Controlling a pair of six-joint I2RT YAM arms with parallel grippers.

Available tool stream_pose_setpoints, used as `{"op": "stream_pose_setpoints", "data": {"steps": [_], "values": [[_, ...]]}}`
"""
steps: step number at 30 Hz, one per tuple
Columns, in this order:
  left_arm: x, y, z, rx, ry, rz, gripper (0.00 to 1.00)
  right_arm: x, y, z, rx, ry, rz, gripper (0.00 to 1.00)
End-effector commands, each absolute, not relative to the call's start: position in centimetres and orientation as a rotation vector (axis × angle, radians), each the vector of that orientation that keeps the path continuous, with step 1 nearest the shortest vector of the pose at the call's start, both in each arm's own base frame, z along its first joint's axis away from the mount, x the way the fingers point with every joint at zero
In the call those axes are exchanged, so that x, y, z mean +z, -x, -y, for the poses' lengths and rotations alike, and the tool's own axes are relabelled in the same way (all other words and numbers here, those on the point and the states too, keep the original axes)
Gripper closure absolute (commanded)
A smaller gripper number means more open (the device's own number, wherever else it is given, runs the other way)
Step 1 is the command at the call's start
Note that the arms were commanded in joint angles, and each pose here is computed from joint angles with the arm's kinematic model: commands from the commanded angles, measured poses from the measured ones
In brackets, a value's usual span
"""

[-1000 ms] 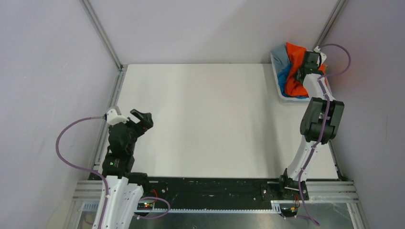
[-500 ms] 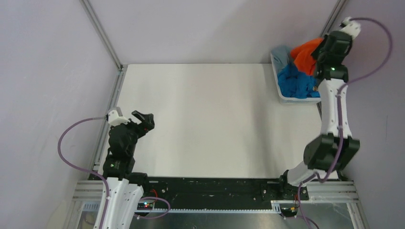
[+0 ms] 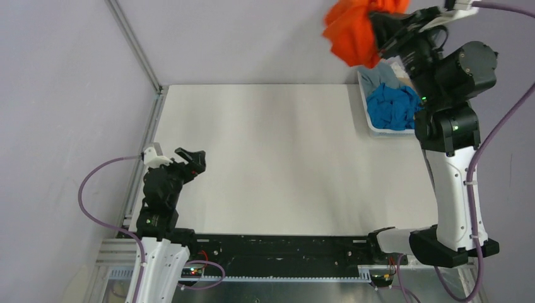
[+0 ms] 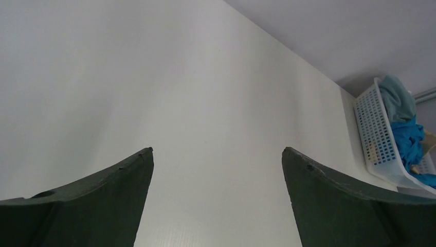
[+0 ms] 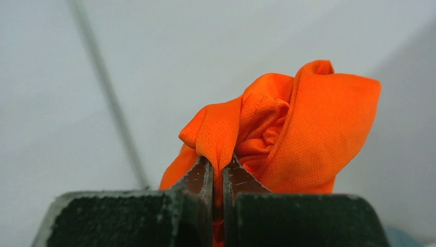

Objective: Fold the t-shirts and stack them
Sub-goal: Move the tshirt to the center of the board

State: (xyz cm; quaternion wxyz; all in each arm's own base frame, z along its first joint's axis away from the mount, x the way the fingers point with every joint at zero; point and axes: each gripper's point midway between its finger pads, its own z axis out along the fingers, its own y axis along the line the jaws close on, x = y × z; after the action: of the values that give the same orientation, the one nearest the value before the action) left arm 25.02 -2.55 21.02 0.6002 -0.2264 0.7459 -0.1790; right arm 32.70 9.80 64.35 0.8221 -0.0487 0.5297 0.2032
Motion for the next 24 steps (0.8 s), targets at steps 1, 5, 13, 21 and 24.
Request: {"op": "stream_pose_setpoints", "data": {"steps": [1, 5, 13, 21, 24], "values": [[21.7, -25.2, 3.1, -0.475, 0.535, -1.701, 0.02, 63.1, -30.6, -16.3, 0.606, 0.29, -1.151, 1.0], [21.8, -25.2, 3.6, -0.513, 0.545, -1.707, 0.02, 57.9, -30.7, -20.9, 0.69, 0.343, -1.266, 1.0], [21.0, -25.5, 3.9, -0.544, 0.595, -1.734, 0.02, 34.0, -32.6, -25.5, 0.812, 0.283, -1.828, 0.88], [17.0, -27.4, 5.2, -0.563, 0.634, -1.943, 0.02, 18.7, -34.5, -22.8, 0.58, 0.204, -2.242, 0.02], [15.9, -28.6, 6.0, -0.545, 0.63, -2.024, 0.02, 20.6, -34.7, -21.0, 0.508, 0.134, -2.192, 0.01]]}}
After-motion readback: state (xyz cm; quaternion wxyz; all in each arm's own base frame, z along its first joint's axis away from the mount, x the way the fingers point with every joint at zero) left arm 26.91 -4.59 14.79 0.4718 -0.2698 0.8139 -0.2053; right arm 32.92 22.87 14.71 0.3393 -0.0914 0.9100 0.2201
